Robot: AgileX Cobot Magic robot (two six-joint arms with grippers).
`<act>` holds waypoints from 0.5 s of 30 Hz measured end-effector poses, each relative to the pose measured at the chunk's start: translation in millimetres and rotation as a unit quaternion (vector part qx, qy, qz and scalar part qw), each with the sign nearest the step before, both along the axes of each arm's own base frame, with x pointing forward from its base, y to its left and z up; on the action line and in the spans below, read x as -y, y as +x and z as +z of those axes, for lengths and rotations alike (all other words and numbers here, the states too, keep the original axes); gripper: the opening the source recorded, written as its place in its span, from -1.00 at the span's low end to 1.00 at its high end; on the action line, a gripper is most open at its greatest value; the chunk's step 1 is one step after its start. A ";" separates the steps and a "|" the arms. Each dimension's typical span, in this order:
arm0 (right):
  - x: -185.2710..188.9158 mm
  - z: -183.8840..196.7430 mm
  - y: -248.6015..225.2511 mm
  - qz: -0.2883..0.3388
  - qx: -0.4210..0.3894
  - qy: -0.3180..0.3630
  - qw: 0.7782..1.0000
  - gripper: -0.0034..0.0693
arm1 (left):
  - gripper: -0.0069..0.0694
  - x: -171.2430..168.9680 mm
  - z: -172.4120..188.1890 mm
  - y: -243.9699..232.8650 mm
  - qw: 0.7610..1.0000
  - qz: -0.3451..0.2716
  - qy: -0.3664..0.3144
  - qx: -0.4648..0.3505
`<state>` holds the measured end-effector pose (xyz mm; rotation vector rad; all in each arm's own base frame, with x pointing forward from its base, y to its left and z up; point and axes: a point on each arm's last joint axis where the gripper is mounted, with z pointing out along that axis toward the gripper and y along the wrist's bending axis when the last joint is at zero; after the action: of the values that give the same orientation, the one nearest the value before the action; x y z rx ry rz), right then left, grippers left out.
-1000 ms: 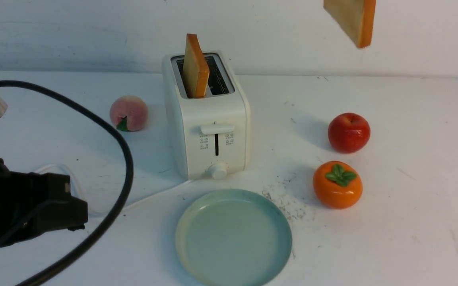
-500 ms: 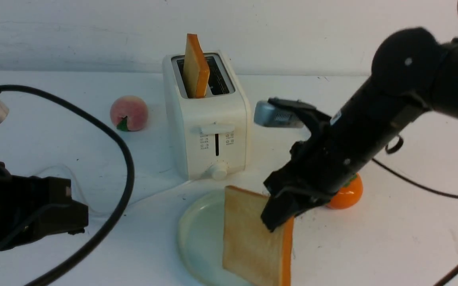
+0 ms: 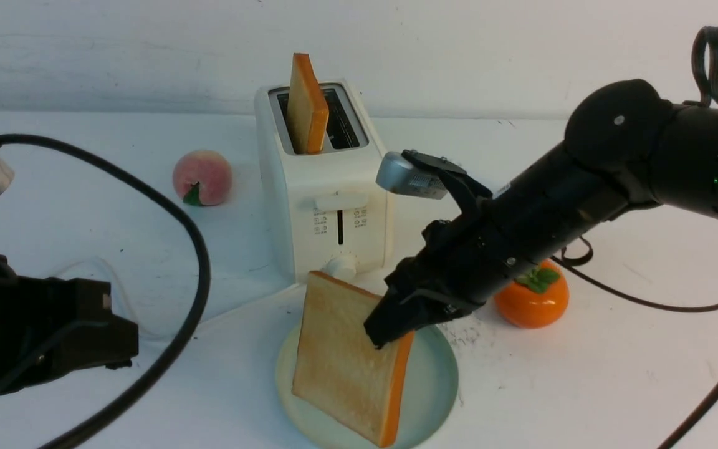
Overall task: Take toasted bread from bread machine on white table place on plate.
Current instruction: 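Place the held slice of bread on top of the slice on the plate with the right gripper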
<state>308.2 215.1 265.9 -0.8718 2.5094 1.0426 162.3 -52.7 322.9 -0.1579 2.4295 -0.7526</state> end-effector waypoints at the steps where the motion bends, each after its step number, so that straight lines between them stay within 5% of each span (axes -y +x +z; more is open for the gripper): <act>1: -0.4 -2.1 0.8 0.001 0.000 -0.001 1.000 -0.59 | -0.72 0.0 -0.3 0.0 1.000 0.000 0.000 -0.001; 15: -4.6 -31.6 11.2 -0.001 -0.024 -0.018 1.000 -0.59 | -0.70 -1.2 -1.2 0.0 1.000 0.000 0.010 0.000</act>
<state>319.4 219.7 234.3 -0.8626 2.5761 1.0323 162.3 -51.5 321.7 -0.1488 2.4361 -0.7280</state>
